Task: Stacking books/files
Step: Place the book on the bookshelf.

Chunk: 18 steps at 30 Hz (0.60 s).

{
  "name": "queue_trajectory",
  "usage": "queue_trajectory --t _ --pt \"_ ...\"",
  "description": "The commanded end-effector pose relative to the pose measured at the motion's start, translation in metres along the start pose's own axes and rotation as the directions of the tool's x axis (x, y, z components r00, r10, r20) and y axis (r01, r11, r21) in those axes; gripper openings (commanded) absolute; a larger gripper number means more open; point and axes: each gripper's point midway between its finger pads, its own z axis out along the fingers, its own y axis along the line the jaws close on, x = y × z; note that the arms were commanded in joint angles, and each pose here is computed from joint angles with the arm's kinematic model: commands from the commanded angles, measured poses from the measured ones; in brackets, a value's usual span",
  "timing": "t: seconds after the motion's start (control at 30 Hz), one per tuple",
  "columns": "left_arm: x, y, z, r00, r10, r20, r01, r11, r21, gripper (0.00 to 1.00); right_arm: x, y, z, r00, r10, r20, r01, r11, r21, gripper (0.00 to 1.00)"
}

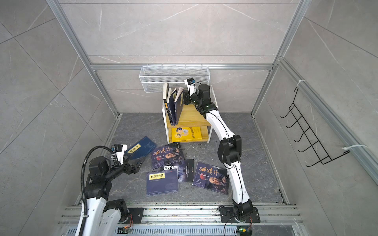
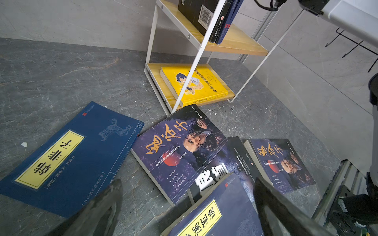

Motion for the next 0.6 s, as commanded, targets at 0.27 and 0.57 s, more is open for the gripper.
queue_trajectory --t 0.27,0.57 --pt "-0.006 -0.001 -0.001 0.999 0.036 0.016 -0.036 0.999 0.006 1.0 0.016 0.03 0.016 0.997 0.027 -0.075 -0.03 0.999 -0.035 0.0" --pt "-0.006 -0.004 -0.001 0.999 0.042 0.02 -0.042 0.999 0.012 1.0 0.025 0.029 0.024 0.991 0.029 -0.132 -0.015 0.994 0.11 0.0"
